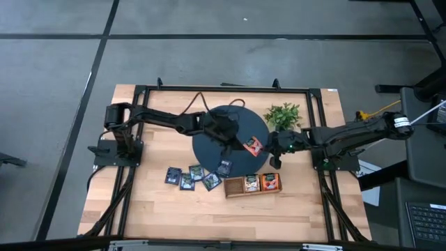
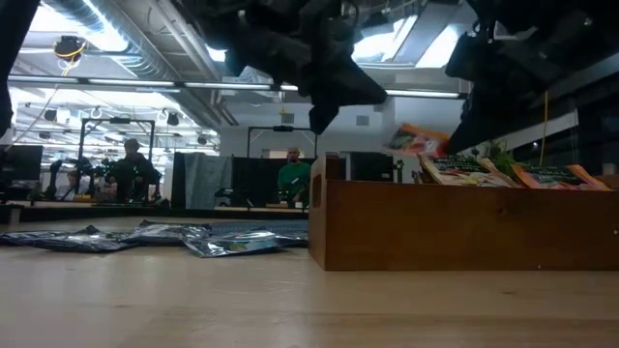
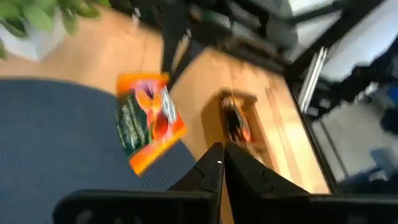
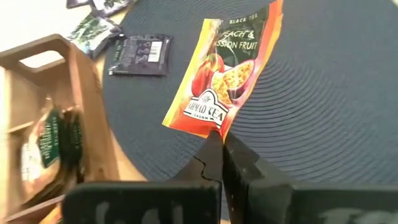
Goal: Pick & Place Tea
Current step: Put the orange tea bag into the right section of the wooden organizer
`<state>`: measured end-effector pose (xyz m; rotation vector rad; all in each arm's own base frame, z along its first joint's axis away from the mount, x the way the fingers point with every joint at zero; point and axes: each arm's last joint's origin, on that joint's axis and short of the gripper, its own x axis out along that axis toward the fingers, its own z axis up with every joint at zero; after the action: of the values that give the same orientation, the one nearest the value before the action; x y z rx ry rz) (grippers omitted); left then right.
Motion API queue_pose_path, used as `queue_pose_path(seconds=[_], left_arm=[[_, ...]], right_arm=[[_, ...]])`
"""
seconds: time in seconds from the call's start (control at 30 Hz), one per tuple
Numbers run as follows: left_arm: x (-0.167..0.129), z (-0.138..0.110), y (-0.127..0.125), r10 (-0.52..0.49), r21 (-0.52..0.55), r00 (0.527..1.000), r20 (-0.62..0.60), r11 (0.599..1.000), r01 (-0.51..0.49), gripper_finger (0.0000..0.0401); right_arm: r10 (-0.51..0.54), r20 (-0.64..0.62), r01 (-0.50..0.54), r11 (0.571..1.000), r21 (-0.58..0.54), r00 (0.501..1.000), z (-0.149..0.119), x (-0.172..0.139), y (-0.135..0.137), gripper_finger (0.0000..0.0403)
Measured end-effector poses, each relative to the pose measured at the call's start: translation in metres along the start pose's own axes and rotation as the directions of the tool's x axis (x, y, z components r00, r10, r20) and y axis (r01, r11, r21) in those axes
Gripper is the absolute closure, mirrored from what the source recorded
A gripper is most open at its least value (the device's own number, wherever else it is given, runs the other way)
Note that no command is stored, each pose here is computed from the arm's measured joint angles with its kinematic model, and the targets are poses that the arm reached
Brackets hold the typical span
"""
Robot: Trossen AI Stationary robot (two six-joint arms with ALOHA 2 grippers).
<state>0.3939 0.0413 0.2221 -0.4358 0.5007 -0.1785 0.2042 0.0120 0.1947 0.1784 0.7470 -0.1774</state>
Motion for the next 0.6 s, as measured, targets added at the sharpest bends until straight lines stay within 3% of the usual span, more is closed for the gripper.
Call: queue_pose_path(seconds=[0.3, 0.6], left_arm=[[-0.024, 0.006, 0.009, 0.125, -0.121, 0.988, 0.092, 0.986, -0.113, 0.0382], [-0.024, 0.006, 0.008, 0.144, -0.166, 0.985, 0.096, 0.978, -0.127, 0.0337]], right_arm=[[-0.111, 0.126, 0.118, 0.992, -0.045, 0.986, 0.002, -0.004, 0.016, 0.0402], [-0.077, 0.148, 0.093, 0.99, -0.102, 0.986, 0.001, -0.001, 0.029, 0.0401]])
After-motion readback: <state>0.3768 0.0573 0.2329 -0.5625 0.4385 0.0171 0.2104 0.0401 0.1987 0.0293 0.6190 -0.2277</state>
